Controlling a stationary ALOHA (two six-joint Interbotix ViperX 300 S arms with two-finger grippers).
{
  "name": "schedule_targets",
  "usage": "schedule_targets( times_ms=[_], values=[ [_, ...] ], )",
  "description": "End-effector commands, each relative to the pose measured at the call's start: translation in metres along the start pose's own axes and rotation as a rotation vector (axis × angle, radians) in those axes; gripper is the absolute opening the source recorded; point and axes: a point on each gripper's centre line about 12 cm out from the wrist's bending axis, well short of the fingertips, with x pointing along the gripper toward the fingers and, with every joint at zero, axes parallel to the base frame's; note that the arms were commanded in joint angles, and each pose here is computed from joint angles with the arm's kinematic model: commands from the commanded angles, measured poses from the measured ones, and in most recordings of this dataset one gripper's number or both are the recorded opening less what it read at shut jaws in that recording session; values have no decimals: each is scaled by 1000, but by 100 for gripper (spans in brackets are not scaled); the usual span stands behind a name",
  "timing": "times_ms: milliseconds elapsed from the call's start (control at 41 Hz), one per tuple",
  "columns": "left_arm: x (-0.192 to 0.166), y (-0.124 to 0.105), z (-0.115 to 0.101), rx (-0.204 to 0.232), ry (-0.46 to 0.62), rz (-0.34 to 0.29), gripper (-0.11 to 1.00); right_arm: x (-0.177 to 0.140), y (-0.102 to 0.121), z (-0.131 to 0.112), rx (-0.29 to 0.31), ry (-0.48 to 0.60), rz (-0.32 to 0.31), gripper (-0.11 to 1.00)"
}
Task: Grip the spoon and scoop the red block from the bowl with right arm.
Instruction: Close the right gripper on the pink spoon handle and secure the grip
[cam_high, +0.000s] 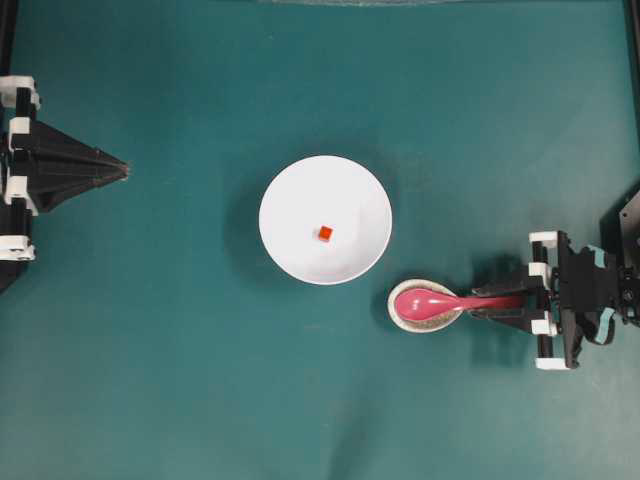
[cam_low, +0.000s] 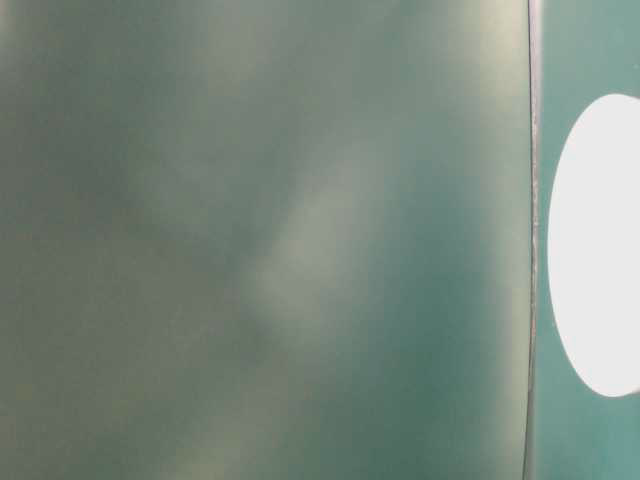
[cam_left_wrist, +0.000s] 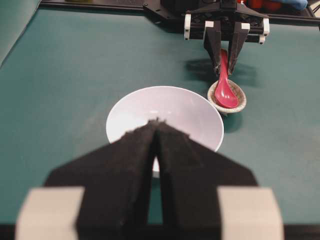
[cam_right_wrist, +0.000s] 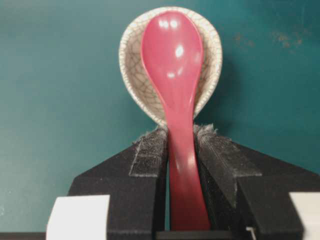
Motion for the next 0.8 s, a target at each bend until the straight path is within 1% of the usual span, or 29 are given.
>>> schedule_targets(
  times_ms=[0,244,317,463,561,780],
  values=[
    [1,1,11,0,-29,3,0,1,3,5,9,-28,6,26],
    [1,1,11,1,-25,3,0,5,7,7,21,-28,12,27],
    [2,1,10,1,-21,3,0,6,9,7,26,-19,13,30],
    [2,1,10,1,-21,3,0,6,9,5,26,2,15,42],
    [2,1,10,0,-22,3,0,5,7,3,24,8,12,47],
    [2,1,10,0,-23,3,0,3,5,2,21,13,10,47]
  ],
)
